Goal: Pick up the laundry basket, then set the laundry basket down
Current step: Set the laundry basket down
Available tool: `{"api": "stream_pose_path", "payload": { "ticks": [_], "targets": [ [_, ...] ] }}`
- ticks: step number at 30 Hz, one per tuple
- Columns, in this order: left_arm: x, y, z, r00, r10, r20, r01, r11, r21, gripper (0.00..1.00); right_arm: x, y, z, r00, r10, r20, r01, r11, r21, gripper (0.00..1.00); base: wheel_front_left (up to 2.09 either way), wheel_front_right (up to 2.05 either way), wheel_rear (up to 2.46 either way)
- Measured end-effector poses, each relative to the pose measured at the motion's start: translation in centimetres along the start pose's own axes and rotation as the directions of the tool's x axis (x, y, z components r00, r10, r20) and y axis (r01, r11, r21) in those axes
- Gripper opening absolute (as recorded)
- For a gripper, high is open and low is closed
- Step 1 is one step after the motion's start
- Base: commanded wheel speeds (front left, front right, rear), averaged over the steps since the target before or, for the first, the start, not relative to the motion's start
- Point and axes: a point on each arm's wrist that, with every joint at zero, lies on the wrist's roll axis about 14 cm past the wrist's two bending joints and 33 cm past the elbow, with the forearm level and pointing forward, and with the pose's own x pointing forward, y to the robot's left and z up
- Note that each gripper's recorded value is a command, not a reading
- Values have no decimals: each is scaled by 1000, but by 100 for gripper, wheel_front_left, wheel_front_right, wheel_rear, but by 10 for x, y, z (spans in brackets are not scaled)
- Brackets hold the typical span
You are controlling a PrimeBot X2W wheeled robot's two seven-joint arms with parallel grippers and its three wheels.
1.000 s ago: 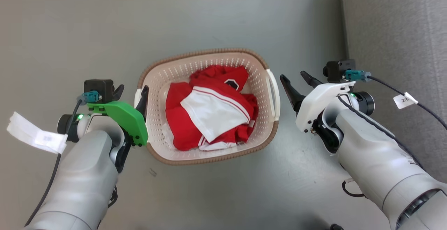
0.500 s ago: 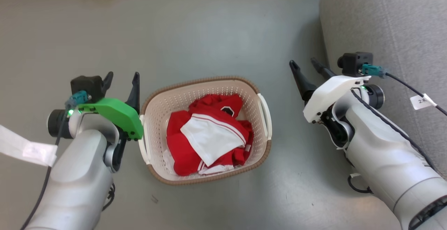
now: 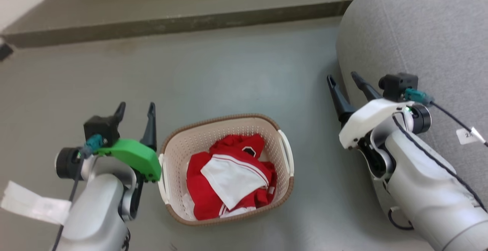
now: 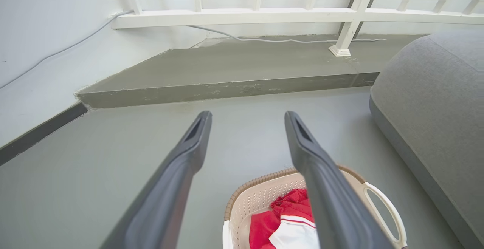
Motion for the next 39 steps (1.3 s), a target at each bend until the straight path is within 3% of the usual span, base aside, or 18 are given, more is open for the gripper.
{"api": "stream_pose_path", "payload": {
  "ticks": [19, 39],
  "targets": [
    [-65, -19, 41, 986, -9, 165, 1, 999, 47, 100, -63, -2, 40, 981, -61, 183, 70, 997, -44, 100, 0, 0, 0],
    [-114, -5, 33, 979, 68, 191, -78, 996, 45, 100, -101, -3, 29, 970, -99, 220, 113, 992, -52, 100, 0, 0, 0]
  ]
}}
